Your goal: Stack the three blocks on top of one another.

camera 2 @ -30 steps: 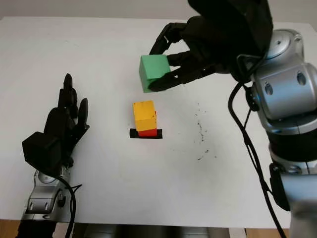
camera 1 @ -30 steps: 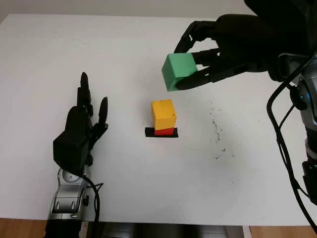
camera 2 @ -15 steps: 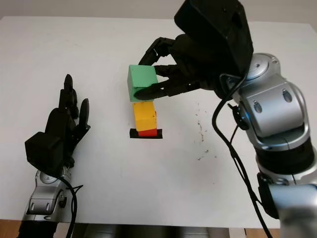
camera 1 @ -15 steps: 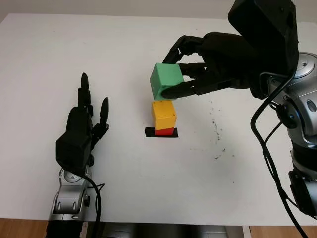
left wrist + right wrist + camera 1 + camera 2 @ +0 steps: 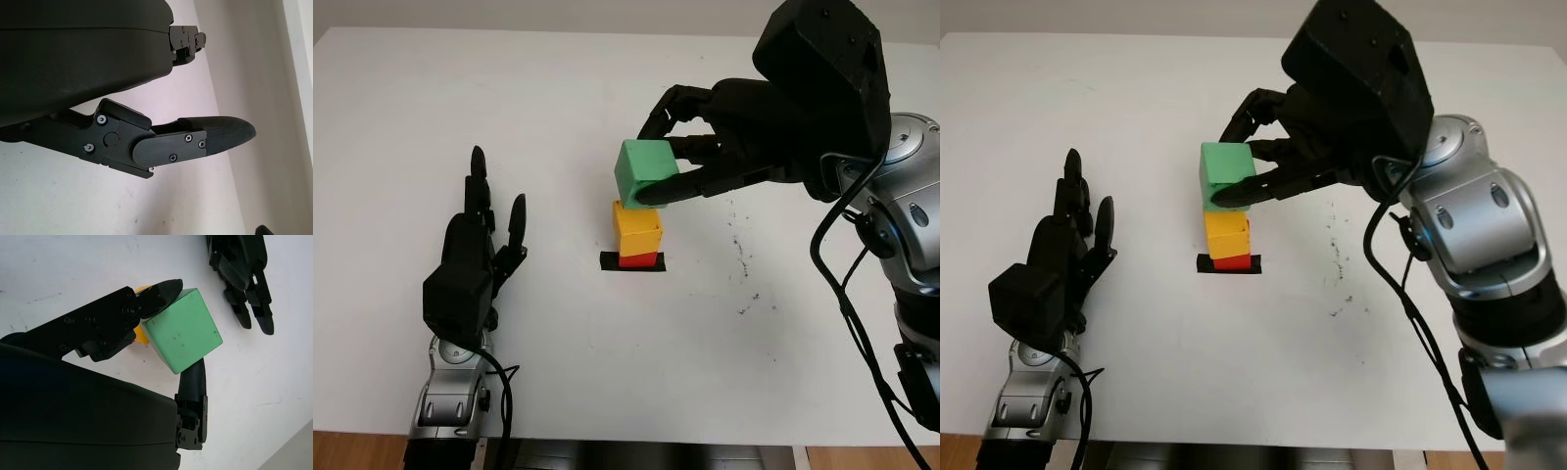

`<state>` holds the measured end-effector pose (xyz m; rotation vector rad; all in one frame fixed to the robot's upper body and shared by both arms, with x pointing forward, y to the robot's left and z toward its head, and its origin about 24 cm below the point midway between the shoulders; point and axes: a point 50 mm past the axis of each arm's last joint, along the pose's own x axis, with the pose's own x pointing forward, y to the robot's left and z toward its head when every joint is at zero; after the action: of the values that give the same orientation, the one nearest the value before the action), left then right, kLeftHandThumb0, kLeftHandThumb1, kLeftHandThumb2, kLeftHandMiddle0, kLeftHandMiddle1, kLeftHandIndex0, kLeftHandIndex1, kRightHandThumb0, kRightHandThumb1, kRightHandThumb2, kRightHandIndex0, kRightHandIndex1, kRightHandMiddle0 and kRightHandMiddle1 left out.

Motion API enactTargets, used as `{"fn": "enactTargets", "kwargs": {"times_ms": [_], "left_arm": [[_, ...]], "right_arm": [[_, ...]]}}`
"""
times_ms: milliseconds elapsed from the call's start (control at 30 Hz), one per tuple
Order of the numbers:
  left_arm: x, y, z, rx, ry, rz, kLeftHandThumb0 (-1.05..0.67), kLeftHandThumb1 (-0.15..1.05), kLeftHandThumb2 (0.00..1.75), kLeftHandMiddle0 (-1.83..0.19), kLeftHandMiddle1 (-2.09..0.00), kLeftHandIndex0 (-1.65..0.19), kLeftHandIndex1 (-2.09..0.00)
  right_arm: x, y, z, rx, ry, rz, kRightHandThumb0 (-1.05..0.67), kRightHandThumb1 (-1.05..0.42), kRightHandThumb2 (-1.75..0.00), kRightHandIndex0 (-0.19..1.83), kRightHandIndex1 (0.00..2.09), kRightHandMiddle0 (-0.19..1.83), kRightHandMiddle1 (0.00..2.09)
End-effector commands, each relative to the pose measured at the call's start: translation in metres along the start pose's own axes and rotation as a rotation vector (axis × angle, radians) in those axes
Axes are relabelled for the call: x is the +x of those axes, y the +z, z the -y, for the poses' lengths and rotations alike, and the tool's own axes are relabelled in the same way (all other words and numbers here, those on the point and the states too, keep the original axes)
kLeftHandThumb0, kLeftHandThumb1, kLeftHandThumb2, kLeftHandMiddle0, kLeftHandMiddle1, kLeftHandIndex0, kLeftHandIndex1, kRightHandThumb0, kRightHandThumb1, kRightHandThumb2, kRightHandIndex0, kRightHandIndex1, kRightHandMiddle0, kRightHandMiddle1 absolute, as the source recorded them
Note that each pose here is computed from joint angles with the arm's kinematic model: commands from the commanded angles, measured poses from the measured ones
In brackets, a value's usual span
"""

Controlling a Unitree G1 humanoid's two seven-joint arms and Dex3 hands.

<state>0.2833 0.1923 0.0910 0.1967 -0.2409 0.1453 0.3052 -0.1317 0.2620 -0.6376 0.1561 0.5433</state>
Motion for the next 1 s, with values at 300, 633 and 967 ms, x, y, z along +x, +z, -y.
{"fn": "enactTargets", "kwargs": {"times_ms": [300,633,967], "left_arm": [[-0.004,-0.001,-0.003,0.037,0.005,-0.007,-0.84,1.05,0.59,0.13,-0.05,0.1,-0.05],[-0.007,-0.003,-0.002,0.04,0.013,-0.012,-0.83,1.05,0.6,0.13,-0.05,0.1,-0.05],[-0.009,-0.002,-0.004,0.028,0.01,-0.011,-0.82,1.05,0.58,0.13,-0.05,0.1,-0.05]], "right_arm": [[0.003,-0.006,0.003,-0.016,0.002,-0.001,-0.38,-1.05,-0.1,0.19,0.04,-0.02,1.97],[0.008,-0.01,-0.002,-0.012,0.015,-0.003,-0.4,-1.05,-0.07,0.22,0.06,0.06,1.97],[0.011,-0.011,-0.007,-0.007,0.029,-0.01,-0.4,-1.05,-0.07,0.21,0.05,0.07,1.98]]}}
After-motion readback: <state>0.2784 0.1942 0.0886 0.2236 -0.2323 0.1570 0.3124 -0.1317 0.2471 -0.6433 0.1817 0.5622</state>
